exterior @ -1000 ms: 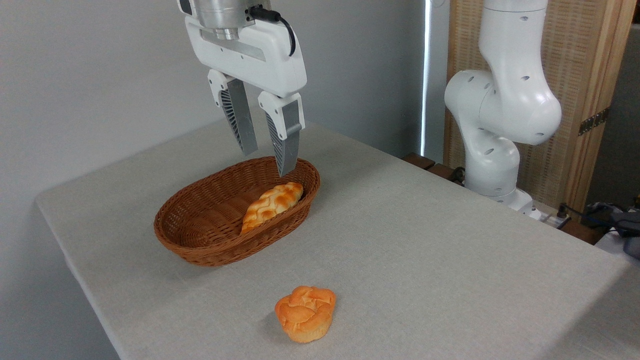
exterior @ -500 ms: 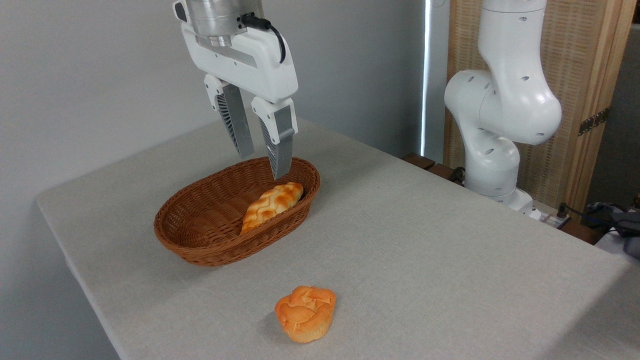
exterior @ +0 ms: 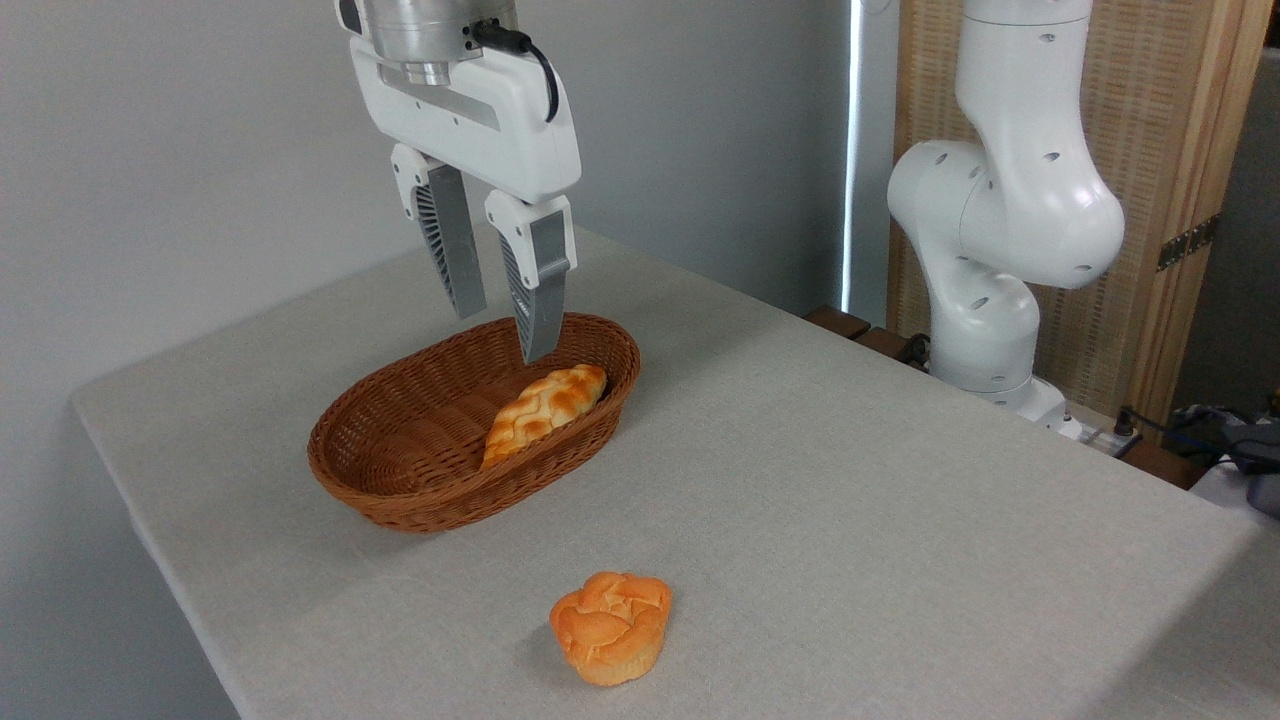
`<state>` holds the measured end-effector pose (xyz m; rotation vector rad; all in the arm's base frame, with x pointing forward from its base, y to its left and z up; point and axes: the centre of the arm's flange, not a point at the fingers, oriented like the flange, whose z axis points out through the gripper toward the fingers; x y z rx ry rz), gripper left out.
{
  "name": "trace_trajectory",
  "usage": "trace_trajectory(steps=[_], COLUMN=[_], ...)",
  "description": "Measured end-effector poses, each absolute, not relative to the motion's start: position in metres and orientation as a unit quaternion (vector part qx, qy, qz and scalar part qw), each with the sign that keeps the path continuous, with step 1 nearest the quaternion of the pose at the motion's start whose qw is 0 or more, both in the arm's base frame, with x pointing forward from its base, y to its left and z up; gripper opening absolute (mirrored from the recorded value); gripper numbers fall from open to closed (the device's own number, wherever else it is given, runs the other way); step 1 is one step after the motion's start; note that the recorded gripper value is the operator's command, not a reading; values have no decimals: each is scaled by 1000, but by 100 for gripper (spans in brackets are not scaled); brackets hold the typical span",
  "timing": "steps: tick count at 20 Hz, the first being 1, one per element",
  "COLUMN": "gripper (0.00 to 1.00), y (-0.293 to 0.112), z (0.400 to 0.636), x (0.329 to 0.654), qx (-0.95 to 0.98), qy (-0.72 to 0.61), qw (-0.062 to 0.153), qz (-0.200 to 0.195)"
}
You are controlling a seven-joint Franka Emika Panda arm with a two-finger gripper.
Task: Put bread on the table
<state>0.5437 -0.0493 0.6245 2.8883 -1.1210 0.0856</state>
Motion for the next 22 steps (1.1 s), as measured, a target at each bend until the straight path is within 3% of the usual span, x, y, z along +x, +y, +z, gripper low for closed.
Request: trace_trajectory(steps=[3, 9, 22], gripper=[100, 100, 100], y=[-48, -44, -43], z=[625, 625, 620], x=[544, 545, 540], qx=[931, 930, 930], qy=[-364, -367, -367], qw=[20, -2, 4], qz=[30, 23, -1])
